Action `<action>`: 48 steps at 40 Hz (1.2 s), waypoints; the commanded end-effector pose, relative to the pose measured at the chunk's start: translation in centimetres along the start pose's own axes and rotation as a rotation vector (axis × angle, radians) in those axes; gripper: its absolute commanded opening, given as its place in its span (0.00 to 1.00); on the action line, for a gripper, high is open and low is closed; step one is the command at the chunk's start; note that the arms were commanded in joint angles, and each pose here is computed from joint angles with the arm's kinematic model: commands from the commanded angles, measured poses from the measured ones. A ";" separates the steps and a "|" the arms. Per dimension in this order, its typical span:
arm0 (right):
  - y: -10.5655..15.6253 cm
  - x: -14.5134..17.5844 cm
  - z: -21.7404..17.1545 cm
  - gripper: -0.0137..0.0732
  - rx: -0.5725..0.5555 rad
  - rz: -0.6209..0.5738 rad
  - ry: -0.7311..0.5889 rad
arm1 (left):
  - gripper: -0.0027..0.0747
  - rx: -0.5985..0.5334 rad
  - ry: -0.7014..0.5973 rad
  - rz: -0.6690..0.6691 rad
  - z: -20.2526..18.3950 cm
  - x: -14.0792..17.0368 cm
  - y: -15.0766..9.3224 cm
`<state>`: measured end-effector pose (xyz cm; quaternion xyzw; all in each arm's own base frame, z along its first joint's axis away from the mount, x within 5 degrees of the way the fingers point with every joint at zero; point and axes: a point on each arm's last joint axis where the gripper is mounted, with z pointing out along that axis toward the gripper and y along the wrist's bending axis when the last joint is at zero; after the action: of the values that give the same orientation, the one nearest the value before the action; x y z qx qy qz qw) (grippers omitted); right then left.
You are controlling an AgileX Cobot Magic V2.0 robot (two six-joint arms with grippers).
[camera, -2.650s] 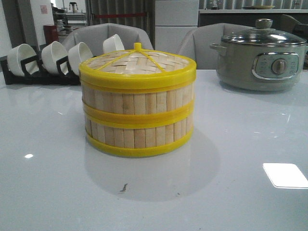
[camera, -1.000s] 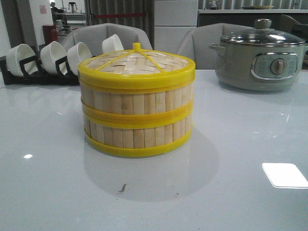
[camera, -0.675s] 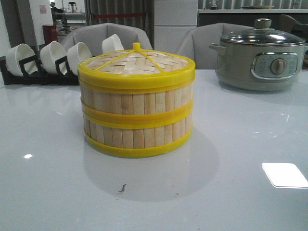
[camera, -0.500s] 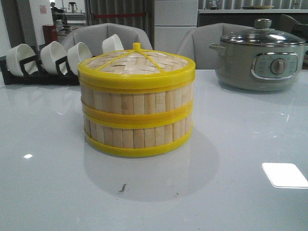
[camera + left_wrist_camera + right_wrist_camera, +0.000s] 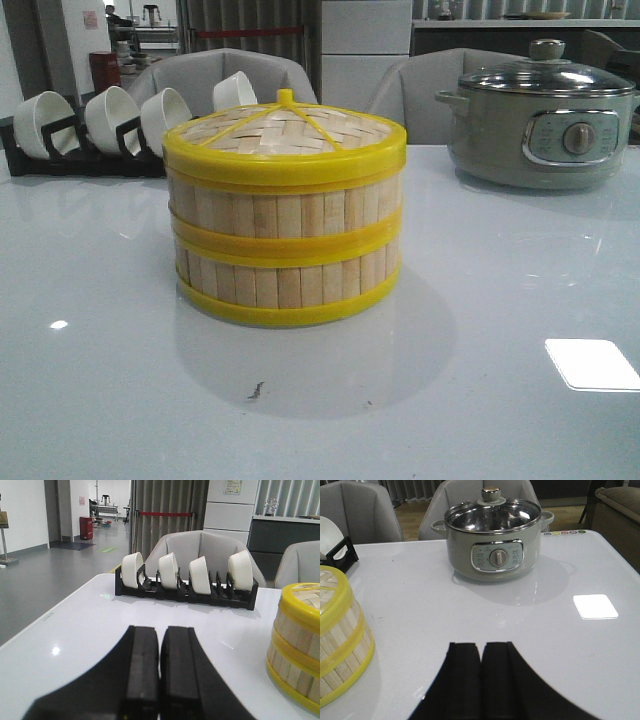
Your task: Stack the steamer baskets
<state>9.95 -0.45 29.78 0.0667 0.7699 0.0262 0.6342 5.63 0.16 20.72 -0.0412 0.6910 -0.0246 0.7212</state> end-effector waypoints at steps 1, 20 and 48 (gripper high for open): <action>0.1 -1.7 -0.2 0.21 -0.006 -0.017 -0.113 | 0.15 0.022 -0.101 0.011 -0.2 -0.9 -0.2; 0.1 -1.7 -0.2 0.21 -0.006 -0.017 -0.113 | 0.15 0.021 -0.101 0.013 -0.2 -0.9 -0.2; 0.1 -1.7 -0.2 0.21 0.006 -0.070 -0.112 | 0.15 0.021 -0.101 0.013 -0.2 -0.9 -0.2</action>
<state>9.95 -0.48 29.78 0.0623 0.7702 0.0201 0.6344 5.63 0.16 20.74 -0.0371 0.6905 -0.0202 0.7221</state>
